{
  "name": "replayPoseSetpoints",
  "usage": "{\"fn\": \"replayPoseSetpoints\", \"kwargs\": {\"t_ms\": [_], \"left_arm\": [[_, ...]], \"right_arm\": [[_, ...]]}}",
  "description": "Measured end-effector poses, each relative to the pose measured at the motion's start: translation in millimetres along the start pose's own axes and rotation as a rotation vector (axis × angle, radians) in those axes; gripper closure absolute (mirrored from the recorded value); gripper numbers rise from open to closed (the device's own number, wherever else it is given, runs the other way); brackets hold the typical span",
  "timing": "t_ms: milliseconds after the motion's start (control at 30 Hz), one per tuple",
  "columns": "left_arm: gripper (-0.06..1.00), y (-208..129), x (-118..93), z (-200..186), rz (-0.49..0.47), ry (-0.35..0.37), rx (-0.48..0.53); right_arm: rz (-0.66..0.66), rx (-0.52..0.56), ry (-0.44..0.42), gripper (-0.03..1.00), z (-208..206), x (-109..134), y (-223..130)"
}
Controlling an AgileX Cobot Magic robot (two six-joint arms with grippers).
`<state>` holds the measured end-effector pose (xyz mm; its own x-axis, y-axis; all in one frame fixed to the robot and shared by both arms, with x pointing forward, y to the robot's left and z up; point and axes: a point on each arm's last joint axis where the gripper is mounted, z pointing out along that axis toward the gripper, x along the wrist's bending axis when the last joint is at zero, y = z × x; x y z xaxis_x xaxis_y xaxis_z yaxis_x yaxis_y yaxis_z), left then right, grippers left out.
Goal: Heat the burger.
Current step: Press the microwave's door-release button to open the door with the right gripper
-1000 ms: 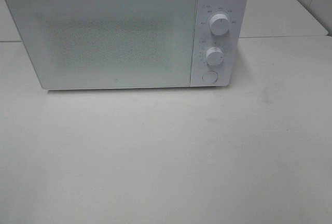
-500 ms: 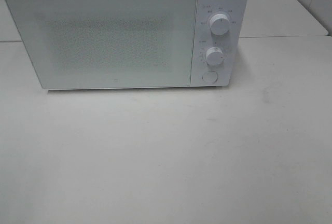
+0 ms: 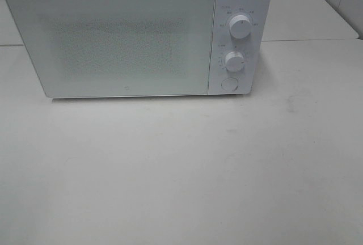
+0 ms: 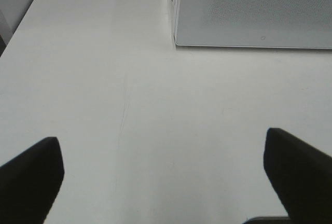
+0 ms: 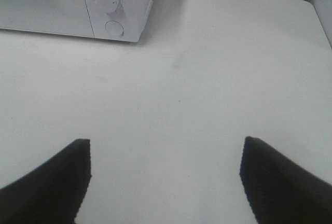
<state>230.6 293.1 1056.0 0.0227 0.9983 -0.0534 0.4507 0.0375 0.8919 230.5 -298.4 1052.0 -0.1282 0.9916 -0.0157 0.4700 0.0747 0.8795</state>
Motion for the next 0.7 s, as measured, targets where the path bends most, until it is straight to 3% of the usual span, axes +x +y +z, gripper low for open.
{"fn": "replayPoseSetpoints", "kwargs": {"t_ms": [200,700], "left_arm": [[-0.05,0.0,0.0,0.0,0.000,0.000,0.000],[-0.05,0.0,0.0,0.0,0.000,0.000,0.000]], "right_arm": [[0.000,-0.097,-0.002,0.20,-7.2,-0.3,17.0],[0.004,-0.085,-0.004,0.20,44.2,-2.3,64.8]]}}
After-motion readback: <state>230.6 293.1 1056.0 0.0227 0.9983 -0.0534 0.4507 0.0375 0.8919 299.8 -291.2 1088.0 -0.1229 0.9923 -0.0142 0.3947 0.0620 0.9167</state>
